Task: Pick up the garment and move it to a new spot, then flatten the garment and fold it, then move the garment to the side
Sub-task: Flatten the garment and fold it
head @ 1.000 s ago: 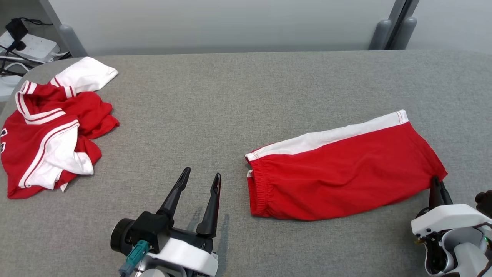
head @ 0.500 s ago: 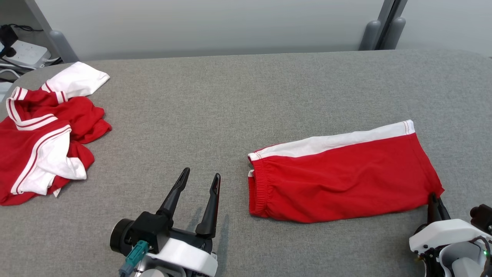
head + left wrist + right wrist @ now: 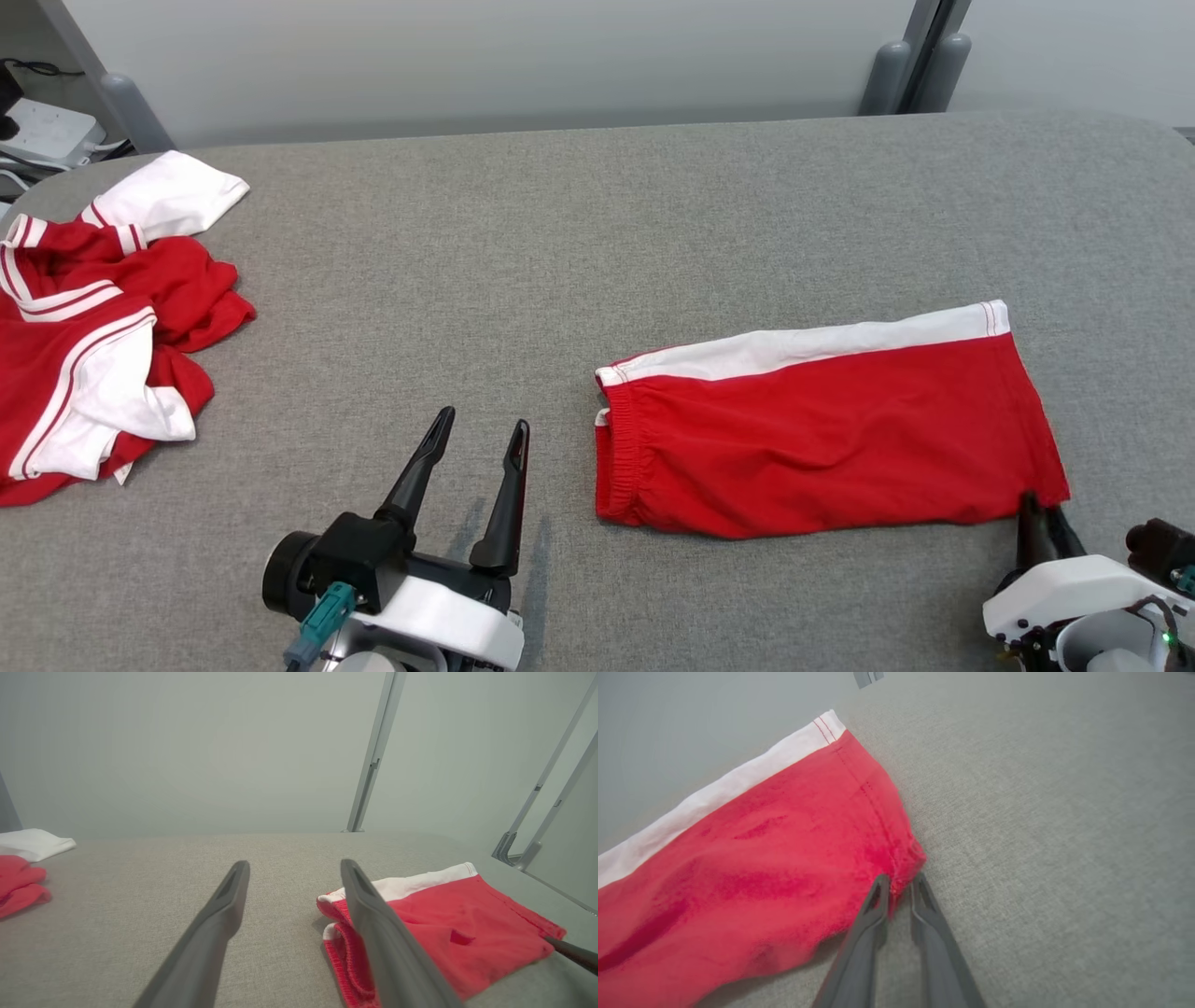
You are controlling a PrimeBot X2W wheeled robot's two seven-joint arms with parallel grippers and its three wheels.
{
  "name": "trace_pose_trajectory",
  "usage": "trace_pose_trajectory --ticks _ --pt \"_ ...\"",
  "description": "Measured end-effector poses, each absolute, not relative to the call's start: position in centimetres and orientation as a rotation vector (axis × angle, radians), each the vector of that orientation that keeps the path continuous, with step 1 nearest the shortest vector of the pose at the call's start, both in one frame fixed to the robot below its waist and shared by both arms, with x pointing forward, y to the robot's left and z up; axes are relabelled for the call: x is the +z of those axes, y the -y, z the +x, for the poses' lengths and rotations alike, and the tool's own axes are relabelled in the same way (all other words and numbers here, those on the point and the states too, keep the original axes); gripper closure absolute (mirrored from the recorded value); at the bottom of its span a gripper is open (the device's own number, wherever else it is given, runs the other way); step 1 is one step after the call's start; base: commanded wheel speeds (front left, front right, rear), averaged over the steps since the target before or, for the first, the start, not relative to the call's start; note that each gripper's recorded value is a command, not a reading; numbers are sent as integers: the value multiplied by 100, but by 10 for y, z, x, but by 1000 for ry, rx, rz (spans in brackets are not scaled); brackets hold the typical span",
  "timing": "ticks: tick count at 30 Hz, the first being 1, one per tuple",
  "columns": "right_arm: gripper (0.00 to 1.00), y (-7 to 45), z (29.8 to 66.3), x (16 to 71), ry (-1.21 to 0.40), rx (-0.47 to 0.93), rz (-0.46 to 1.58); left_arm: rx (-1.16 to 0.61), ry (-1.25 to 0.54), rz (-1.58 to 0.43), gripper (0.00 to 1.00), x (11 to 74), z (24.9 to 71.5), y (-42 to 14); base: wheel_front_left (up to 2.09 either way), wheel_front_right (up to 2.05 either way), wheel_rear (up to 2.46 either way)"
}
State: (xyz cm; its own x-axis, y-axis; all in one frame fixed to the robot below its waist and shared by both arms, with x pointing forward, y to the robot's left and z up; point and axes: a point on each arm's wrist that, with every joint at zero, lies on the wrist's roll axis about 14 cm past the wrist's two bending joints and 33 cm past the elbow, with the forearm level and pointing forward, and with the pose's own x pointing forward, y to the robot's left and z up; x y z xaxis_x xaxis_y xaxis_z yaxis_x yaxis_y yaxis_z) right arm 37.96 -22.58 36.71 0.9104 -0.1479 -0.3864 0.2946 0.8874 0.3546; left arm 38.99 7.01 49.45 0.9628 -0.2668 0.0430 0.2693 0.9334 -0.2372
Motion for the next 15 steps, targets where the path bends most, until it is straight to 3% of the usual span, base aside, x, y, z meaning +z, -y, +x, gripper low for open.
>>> trace_pose_trajectory --ticks 8,15 --pt "0 247 380 393 -258 -255 348 -271 12 -245 0 495 392 -71 0 0 0" --pt "0 209 382 425 -177 -67 189 -239 16 -244 0 495 390 -81 0 0 0"
